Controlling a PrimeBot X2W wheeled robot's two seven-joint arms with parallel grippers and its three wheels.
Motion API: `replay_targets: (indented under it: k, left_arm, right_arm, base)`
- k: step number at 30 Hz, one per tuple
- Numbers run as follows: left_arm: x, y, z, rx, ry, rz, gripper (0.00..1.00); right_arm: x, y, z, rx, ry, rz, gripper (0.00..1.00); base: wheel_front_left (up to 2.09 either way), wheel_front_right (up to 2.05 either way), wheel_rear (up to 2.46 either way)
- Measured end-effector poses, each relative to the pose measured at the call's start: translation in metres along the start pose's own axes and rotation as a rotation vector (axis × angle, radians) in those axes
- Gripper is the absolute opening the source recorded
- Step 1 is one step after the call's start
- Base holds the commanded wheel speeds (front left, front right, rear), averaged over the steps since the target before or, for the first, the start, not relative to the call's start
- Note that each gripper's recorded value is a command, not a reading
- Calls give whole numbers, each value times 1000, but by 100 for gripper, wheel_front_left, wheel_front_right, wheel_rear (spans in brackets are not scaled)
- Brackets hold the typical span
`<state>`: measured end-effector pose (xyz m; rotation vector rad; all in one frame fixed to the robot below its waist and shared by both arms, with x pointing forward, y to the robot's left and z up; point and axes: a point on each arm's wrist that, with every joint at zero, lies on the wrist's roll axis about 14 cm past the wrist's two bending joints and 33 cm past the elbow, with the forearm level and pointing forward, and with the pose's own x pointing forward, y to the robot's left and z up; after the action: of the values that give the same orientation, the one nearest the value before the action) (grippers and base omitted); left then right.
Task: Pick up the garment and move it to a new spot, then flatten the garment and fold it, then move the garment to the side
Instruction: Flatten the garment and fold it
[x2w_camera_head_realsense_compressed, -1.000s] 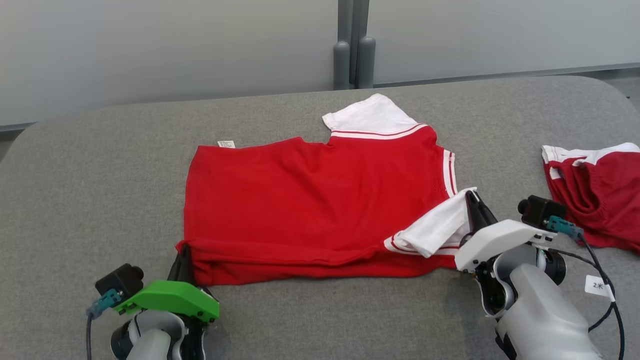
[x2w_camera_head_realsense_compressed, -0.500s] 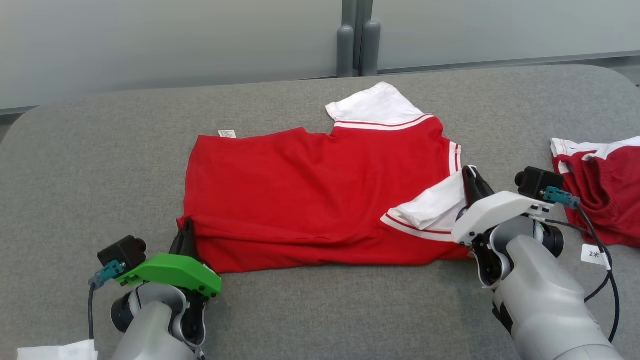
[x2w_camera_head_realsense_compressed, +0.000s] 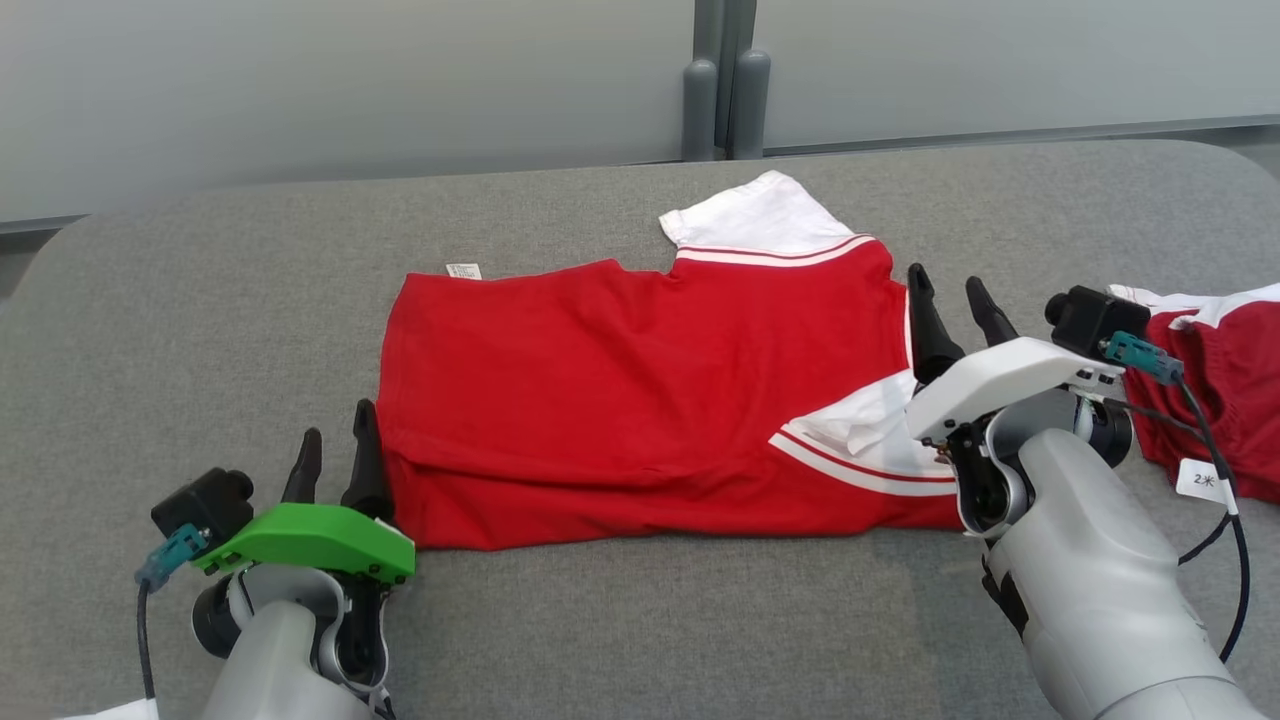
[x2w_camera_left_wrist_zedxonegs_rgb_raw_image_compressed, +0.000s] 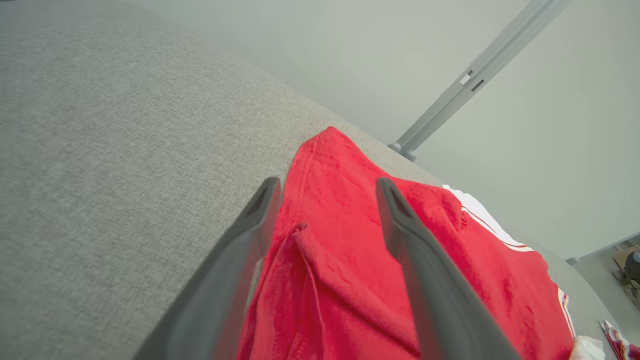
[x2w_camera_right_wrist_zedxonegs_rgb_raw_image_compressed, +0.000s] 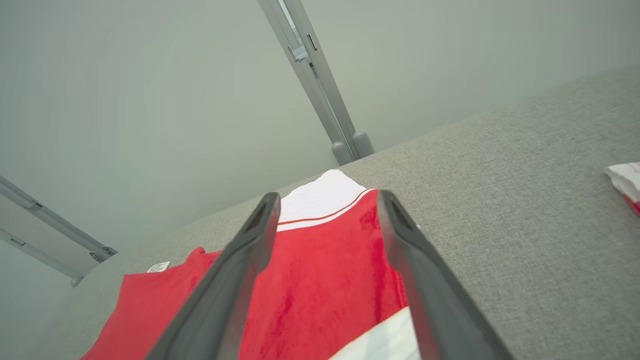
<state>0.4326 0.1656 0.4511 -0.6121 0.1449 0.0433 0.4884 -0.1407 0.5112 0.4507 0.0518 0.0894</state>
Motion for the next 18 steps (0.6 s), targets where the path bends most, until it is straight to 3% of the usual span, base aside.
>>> replay_targets:
  k: [18]
  left_arm:
    - [-57, 14, -31, 20, 53, 9, 100]
  right_arm:
    - [-58, -17, 27, -75, -145, -17, 100]
  base:
    - [0, 0, 0]
